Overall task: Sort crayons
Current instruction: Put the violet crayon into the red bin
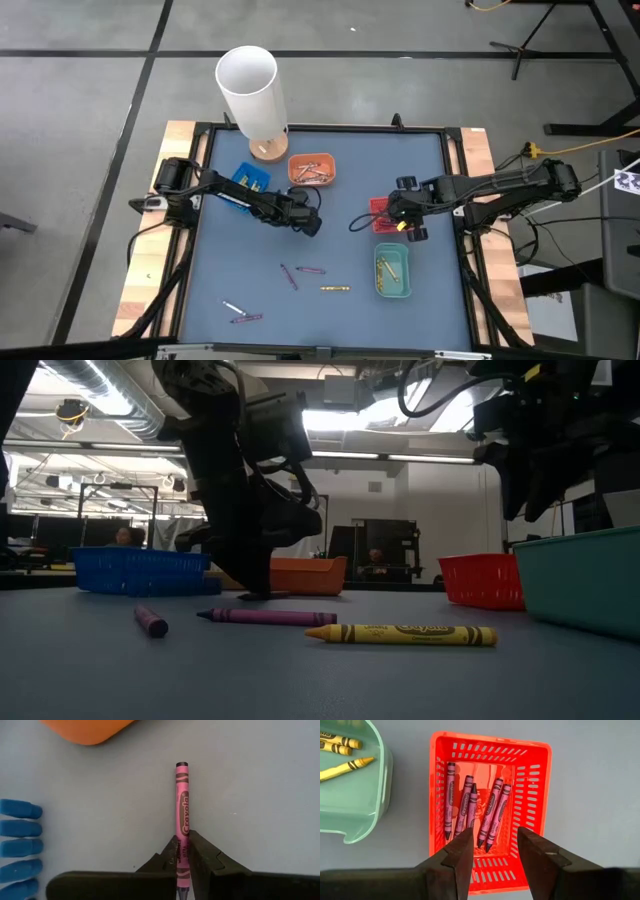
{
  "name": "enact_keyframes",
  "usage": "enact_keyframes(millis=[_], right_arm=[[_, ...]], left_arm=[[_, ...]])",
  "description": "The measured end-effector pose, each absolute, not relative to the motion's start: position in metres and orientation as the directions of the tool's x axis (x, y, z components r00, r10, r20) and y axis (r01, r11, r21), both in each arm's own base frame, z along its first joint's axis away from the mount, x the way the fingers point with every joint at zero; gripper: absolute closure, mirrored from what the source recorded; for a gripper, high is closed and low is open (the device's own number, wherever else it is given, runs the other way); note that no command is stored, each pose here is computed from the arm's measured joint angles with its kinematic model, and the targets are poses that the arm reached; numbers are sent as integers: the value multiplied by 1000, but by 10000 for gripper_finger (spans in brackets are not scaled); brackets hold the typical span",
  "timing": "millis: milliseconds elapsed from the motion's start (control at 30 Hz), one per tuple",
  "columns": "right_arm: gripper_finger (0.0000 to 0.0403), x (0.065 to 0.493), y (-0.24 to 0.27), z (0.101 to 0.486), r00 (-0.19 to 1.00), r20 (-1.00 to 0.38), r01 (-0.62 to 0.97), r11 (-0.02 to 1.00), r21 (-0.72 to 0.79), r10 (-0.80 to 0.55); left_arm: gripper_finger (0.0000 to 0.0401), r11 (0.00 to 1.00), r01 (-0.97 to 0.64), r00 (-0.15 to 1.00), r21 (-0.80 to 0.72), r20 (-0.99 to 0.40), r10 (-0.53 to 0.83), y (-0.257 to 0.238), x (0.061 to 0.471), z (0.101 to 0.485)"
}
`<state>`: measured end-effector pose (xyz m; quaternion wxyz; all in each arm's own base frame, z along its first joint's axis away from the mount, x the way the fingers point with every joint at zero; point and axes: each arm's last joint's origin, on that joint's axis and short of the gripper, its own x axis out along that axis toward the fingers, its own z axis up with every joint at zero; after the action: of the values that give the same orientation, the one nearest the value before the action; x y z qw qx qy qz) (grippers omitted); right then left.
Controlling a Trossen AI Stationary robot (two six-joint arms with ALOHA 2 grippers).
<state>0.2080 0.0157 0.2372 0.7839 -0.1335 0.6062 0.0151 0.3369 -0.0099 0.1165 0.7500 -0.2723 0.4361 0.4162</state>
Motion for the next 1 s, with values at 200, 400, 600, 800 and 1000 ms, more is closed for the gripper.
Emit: enact_keyframes(millis=[200,400,600,800,1000], right_arm=[[251,208,16,237,267,-954,-185,964,-192,-138],[251,210,16,238,287,-948,-181,964,-194,-137],[251,212,16,238,305,-943,-177,965,-195,-135],[251,211,16,238,299,-945,-177,965,-194,-135],[251,200,15,244,280,-950,-181,964,-193,-137]], left_arm=[[390,565,-823,319,-56,-869,379,-14,345,122],[390,651,-746,422,-140,-856,299,-27,364,140],[390,686,-699,520,-200,-801,296,-35,379,157],[390,725,-616,677,-308,-678,288,-42,394,170],[390,744,-559,789,-368,-512,339,-42,408,183]])
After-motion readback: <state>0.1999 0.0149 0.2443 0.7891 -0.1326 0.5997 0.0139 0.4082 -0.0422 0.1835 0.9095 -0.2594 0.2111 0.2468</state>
